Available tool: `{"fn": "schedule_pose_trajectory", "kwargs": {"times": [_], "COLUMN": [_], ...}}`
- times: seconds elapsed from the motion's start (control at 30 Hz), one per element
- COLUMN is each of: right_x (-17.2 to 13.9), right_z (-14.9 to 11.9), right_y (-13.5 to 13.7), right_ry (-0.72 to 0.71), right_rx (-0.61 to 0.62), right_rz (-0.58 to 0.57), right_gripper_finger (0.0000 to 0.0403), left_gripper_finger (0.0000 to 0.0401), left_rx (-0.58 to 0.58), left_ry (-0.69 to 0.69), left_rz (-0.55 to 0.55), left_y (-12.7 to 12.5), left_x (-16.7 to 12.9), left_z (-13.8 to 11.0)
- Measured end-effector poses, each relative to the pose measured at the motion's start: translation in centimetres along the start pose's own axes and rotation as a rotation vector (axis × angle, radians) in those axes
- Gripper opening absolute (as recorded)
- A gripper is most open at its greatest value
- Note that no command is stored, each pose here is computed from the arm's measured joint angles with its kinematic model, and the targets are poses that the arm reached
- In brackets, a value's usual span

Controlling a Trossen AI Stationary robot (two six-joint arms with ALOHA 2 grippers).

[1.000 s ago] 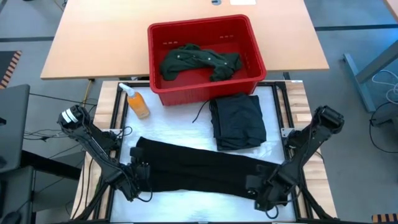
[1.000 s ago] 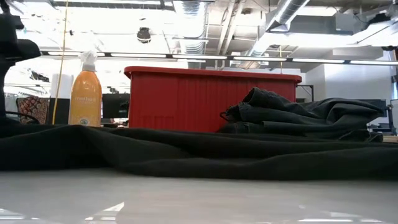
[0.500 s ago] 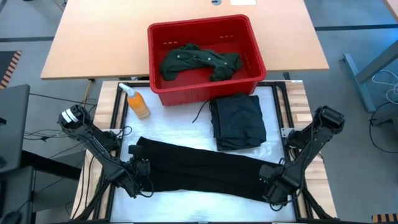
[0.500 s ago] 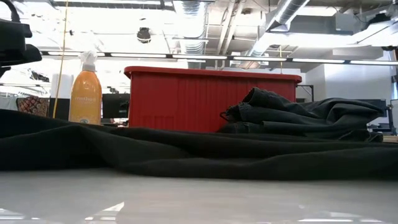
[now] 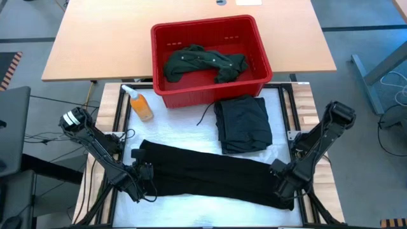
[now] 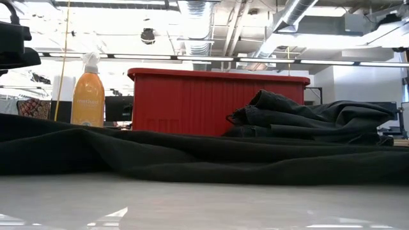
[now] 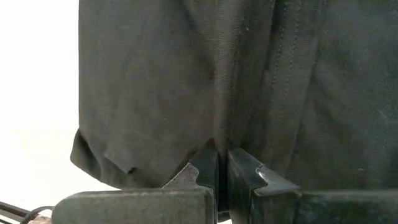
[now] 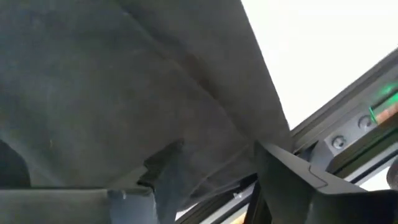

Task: Fold Laundry from Bin
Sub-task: Fold the black shirt

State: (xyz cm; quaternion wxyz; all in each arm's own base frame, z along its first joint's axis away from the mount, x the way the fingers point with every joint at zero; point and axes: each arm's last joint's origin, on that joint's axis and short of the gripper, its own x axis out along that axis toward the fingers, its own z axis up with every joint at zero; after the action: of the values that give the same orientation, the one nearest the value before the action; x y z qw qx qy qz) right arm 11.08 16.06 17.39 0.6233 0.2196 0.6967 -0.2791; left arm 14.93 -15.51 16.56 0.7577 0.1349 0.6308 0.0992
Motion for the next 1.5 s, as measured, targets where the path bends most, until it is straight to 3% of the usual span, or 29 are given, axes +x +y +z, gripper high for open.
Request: {"fn": "schedule_pose_trajectory", "kwargs": {"times": [0.13, 0.53, 0.77, 0.93, 1.17, 1.27, 1.5], "right_x": [-0.3, 1.4, 0.8, -0.7, -6.0, -7.7, -8.2], "right_z": [-0.4, -1.0, -1.1, -1.3, -1.8, -2.2, -3.2], "right_y": [-0.9, -1.2, -1.0, -0.9, -1.6, -2.6, -3.7], "right_ry": [-0.024, -0.019, -0.021, -0.023, -0.005, 0.005, 0.027], "right_rx": [0.052, 0.059, -0.036, -0.08, -0.152, -0.122, -0.078], "right_rz": [0.03, 0.057, 0.072, 0.067, 0.226, 0.246, 0.263], "right_gripper_finger": [0.0196, 0.0128, 0.0018, 0.0022, 0.0015, 0.0015, 0.0015], "left_gripper_finger": [0.0, 0.0, 0.0, 0.0, 0.0, 0.0, 0.0], "left_rx": [-0.002, -0.022, -0.029, -0.028, -0.028, -0.025, -0.016], "left_ry": [-0.002, -0.003, 0.004, 0.01, 0.052, 0.075, 0.08], "left_rz": [-0.002, -0.009, -0.016, -0.009, 0.027, 0.053, 0.076], "left_y": [0.0, -0.1, -0.1, 0.0, 0.4, 0.6, 0.4], "left_x": [0.0, 0.0, 0.0, 0.0, 0.0, -0.3, -1.3], "left_z": [0.0, 0.1, 0.0, 0.0, -0.4, -0.6, -0.9]}}
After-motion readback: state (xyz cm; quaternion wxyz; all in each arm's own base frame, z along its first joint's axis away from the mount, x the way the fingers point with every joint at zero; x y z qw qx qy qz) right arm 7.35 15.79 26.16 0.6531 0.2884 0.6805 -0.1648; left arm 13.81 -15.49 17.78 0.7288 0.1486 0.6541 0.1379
